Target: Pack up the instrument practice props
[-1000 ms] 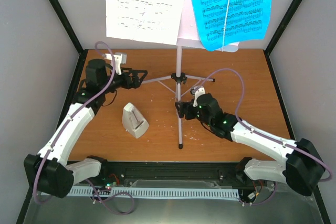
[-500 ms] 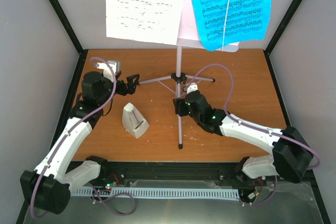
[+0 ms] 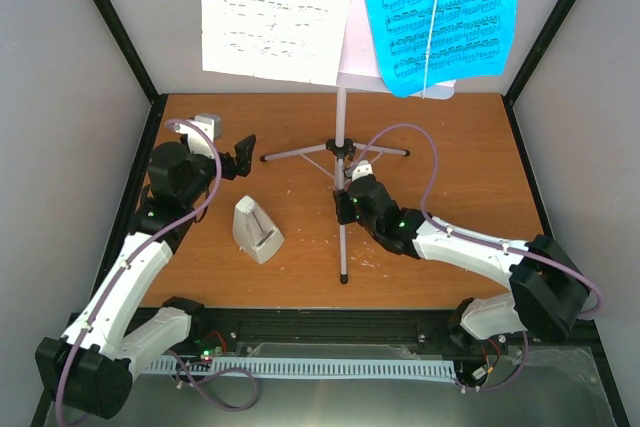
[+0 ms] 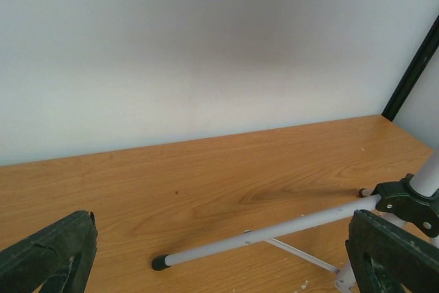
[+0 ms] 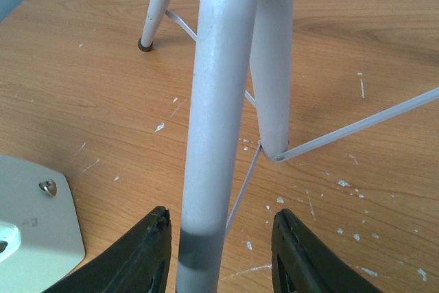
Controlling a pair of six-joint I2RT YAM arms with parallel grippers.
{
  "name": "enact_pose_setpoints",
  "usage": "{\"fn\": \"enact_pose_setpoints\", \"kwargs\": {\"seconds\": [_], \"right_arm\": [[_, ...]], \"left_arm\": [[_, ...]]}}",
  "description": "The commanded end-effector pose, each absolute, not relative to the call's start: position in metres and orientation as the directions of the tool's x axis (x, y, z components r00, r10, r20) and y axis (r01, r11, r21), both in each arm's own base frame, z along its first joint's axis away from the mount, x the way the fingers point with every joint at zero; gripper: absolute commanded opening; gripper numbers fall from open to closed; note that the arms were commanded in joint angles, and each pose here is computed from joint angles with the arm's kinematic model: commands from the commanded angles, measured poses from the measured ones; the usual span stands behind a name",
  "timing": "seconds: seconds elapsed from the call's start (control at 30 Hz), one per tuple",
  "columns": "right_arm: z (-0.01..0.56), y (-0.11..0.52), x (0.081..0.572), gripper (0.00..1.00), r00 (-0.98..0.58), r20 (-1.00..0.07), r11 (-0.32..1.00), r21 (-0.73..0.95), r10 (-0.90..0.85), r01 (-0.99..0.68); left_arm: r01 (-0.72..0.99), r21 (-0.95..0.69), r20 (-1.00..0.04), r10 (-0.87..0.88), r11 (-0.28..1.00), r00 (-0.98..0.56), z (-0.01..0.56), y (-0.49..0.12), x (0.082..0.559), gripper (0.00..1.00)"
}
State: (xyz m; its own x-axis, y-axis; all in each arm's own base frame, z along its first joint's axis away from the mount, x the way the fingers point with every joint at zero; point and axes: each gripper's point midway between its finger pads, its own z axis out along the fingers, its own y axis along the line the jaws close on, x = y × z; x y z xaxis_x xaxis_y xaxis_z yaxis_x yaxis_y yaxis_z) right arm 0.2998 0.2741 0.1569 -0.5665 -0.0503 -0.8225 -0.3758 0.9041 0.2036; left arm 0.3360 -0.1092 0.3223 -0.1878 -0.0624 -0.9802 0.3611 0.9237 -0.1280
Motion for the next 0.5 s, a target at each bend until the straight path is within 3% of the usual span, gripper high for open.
{"fn": "enact_pose_setpoints", "kwargs": {"seconds": [0.0, 0.13, 0.23, 0.37, 0.47], "right_arm": [[0.158, 0.271, 0.302, 0.43, -0.556, -0.827, 0.918, 0.153, -0.083, -0.365], [0.148, 0.268, 0.301, 0.53, -0.563, -0.821, 0.923, 0.137, -0.097, -0.359], [0.148, 0.269, 0.301, 0.52, -0.572, -0.816, 0.922, 0.151, -0.088, -0.357], [0.158, 0.276, 0.303, 0.44, -0.583, -0.806, 0.917, 0.151, -0.101, -0.368], [0.160, 0.277, 0.304, 0.50, -0.594, -0.797, 0.920, 0.144, -0.110, -0.363]], "left_arm": [[0.332, -0.072, -0.992, -0.033, 0.940, -0.122, 0.337, -0.102, 0.337, 0.99], [0.350, -0.069, -0.995, -0.039, 0.934, -0.092, 0.347, -0.103, 0.331, 0.99], [0.343, -0.061, -0.996, -0.036, 0.937, -0.078, 0.352, -0.101, 0.329, 0.99], [0.348, -0.020, -0.999, -0.004, 0.937, -0.048, 0.357, -0.101, 0.326, 0.99], [0.303, 0.011, -0.999, 0.024, 0.953, -0.039, 0.353, -0.092, 0.329, 0.99]]}}
